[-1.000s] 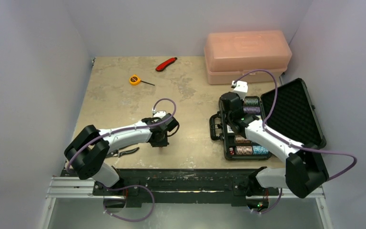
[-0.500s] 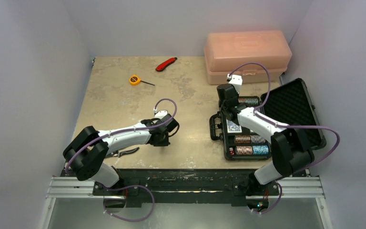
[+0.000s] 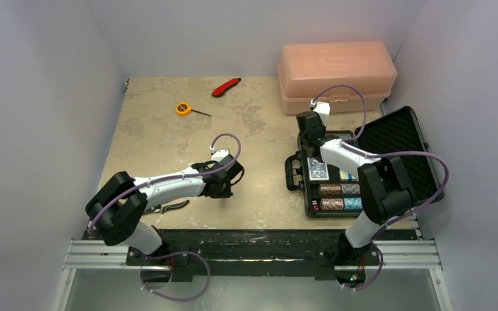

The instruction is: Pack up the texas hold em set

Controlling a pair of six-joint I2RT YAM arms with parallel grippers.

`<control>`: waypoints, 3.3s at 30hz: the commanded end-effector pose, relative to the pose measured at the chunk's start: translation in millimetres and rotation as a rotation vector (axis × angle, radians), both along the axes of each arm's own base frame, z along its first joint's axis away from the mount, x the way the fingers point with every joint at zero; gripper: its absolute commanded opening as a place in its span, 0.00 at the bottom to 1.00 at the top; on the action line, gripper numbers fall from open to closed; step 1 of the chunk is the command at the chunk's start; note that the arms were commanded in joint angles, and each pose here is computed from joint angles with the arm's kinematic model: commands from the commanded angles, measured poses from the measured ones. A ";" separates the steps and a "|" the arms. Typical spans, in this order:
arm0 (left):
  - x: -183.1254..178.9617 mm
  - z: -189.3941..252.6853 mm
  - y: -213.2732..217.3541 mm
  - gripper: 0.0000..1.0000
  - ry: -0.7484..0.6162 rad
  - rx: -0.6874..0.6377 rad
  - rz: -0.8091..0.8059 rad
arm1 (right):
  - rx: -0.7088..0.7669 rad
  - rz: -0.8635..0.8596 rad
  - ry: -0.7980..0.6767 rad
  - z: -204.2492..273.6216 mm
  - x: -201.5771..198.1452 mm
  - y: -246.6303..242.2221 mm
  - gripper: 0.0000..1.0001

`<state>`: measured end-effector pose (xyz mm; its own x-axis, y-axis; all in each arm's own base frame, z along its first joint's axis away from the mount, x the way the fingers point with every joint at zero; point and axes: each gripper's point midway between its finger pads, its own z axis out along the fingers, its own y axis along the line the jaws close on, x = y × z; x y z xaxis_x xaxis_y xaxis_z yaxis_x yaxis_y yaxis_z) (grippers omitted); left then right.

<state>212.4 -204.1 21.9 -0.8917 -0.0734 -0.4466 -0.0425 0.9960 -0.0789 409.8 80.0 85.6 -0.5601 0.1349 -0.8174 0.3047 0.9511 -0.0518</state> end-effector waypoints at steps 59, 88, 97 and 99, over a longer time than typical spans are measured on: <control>-14.4 -5.2 6.9 0.00 0.037 0.018 -0.020 | 0.300 0.234 -0.109 74.2 -14.0 48.3 0.59; -4.9 10.7 -5.5 0.00 0.035 0.015 -0.024 | 0.340 0.137 -0.473 207.6 -107.3 -14.1 0.71; -1.2 20.6 -14.7 0.00 0.031 0.005 -0.034 | 0.378 0.108 -0.507 203.1 -114.9 -18.4 0.74; -0.1 25.1 -17.7 0.00 0.026 -0.005 -0.041 | 0.379 0.098 -0.508 201.1 -115.5 -19.9 0.74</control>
